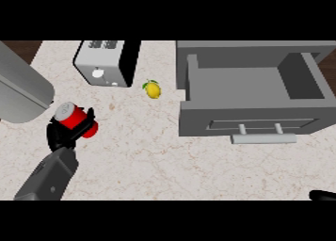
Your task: Pick up the can, place it into the drawer and close the drawer
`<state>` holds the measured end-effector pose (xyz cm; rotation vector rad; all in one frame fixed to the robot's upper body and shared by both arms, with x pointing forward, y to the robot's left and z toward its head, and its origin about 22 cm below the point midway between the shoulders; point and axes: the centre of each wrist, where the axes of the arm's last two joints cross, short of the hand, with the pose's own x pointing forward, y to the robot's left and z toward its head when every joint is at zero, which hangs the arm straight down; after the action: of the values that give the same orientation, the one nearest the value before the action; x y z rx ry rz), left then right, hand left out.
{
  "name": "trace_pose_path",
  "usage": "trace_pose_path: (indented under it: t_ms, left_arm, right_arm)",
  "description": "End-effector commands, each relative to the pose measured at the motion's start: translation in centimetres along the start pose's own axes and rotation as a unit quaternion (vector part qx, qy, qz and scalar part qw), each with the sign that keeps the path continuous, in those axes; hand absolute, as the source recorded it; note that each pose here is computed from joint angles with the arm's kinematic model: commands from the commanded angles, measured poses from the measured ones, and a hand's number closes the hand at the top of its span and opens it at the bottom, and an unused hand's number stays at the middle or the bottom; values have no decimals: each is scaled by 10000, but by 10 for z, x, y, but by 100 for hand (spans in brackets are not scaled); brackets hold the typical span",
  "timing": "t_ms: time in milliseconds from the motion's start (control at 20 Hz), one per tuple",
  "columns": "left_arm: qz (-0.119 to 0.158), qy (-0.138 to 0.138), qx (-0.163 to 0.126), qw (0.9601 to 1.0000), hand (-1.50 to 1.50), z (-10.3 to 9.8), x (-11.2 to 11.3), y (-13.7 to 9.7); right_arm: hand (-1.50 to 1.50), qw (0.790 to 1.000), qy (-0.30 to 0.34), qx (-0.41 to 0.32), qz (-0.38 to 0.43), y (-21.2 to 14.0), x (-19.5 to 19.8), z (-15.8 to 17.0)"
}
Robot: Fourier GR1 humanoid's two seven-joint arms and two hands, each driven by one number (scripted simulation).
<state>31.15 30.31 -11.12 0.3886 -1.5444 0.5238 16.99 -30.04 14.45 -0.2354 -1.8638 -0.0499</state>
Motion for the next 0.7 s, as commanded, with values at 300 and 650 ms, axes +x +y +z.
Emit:
trace_pose_path:
  t_ms: [300, 650]
  left_arm:
    - [255, -53, -2584, 9657, 150, 14, 5, -74]
    - [202, -69, -3151, 9488, 150, 10, 50, -140]
  right_arm:
    - [-150, 10000, -53, -32, 38, -11, -6, 1]
    - [-150, 9996, -38, -179, 200, 5, 8, 23]
